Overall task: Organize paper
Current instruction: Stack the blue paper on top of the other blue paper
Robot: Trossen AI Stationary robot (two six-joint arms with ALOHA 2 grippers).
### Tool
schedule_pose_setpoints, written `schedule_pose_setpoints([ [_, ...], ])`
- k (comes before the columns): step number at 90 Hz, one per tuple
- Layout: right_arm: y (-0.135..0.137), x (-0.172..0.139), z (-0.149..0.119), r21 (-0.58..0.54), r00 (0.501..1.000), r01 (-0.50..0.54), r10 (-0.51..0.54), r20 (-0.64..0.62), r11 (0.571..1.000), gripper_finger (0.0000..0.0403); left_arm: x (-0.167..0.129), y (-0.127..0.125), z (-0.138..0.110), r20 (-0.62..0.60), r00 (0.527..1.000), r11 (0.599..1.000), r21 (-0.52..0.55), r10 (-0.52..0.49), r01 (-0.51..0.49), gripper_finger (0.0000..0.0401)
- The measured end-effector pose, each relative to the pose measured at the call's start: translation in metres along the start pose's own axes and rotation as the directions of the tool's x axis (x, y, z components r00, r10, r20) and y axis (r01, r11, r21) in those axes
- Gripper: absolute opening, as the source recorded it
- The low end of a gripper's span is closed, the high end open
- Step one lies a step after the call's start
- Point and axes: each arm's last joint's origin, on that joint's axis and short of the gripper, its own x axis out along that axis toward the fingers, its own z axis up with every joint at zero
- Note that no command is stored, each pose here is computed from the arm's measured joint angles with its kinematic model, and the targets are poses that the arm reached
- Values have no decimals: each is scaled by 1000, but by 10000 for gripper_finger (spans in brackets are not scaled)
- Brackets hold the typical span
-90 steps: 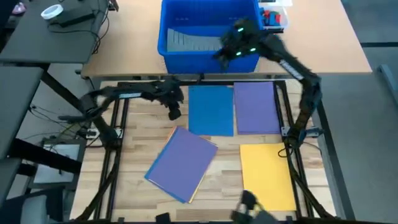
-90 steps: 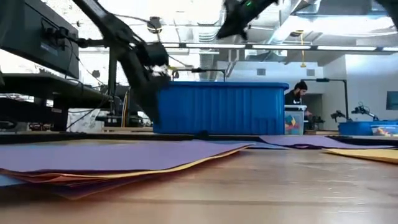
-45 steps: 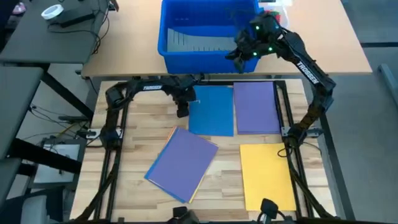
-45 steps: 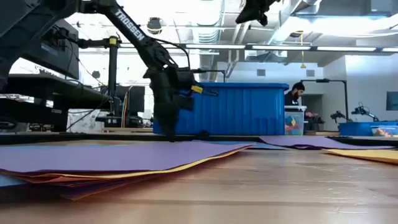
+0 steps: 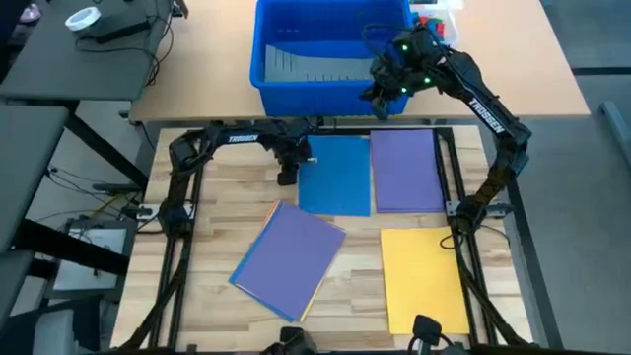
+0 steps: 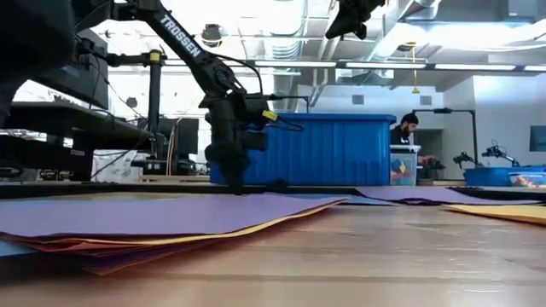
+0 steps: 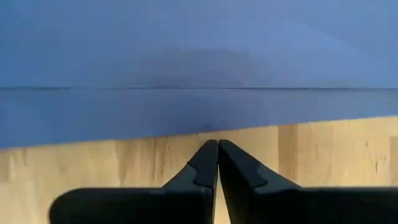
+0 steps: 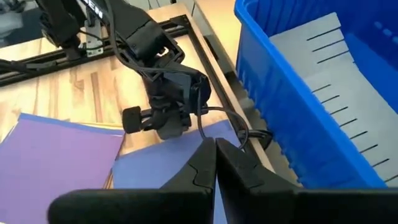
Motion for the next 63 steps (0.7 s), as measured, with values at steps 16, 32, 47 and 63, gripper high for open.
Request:
schedule_pose_setpoints([
  [16,-4,-1,-1,8,1000,11,-11,0,1000,1,-3,2,3,45,999,1000,11,10,-10,0],
  [32,-6,-2,-1,13,1000,15,-15,-1,1000,1,-4,5,13,143,989,997,50,42,-50,0],
  [47,-6,-2,-1,15,1000,15,-15,-1,1000,1,-4,6,19,195,979,998,13,62,-66,0],
  [63,-6,-2,-2,16,1000,15,-15,-1,1000,1,-17,7,24,177,983,999,9,49,-51,0],
])
